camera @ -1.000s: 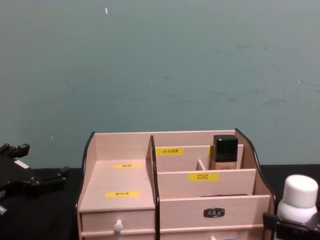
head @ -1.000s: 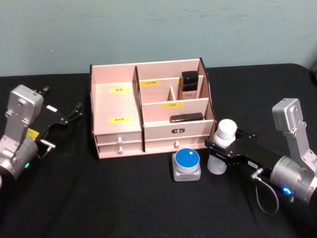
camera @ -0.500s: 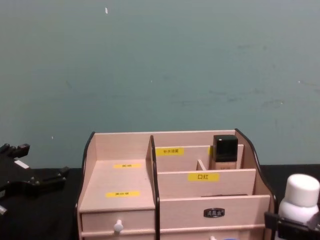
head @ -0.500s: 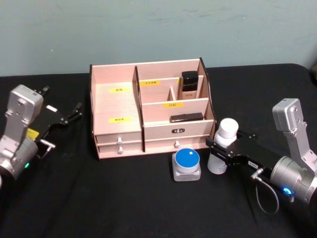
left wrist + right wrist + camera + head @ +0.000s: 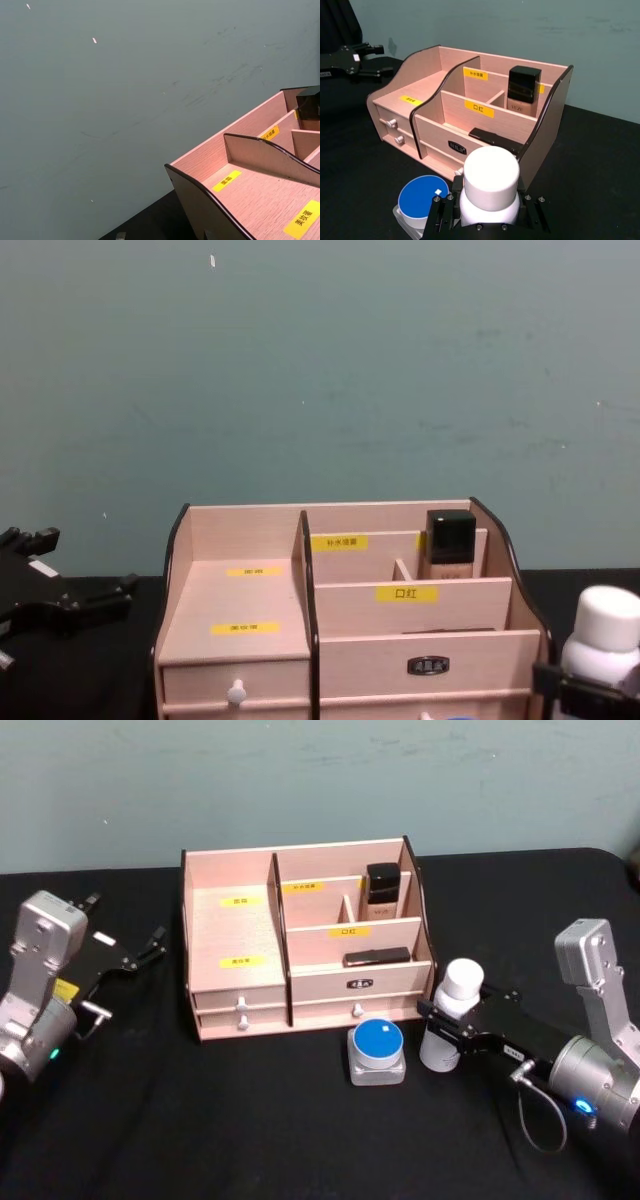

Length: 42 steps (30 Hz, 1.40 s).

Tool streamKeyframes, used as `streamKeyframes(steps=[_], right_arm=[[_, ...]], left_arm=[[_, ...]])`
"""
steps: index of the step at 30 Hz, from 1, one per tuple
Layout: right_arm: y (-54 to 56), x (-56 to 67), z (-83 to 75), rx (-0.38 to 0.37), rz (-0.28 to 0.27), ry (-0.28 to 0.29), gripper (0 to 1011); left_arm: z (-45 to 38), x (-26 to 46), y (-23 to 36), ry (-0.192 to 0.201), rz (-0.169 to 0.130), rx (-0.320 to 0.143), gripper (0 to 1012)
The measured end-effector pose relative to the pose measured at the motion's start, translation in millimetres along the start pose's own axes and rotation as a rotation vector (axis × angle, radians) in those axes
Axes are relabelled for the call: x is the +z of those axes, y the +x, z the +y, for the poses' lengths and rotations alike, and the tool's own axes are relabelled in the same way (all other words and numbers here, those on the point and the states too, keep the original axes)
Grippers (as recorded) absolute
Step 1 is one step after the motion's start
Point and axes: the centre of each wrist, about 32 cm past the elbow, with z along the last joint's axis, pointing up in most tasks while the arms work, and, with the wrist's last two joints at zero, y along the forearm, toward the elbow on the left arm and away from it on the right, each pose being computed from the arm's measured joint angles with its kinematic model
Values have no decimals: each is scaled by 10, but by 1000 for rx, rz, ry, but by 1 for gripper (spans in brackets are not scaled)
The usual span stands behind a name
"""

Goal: Pick up the facial cleanser and watermelon frost from the table and place them into the tiered storage box.

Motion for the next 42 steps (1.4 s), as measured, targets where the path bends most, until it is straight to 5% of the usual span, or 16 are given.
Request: streamKeyframes(steps=[11, 22, 42], right_arm=[[-10, 158, -78, 13, -40, 40, 592], [-55, 519, -102, 49, -95, 112, 593], [-87, 801, 403, 150, -97, 152, 592]], left_arm=[[0, 0, 0, 0, 0, 0, 1010], [0, 0, 0, 0, 0, 0, 1010], [0, 0, 0, 0, 0, 0, 1009]])
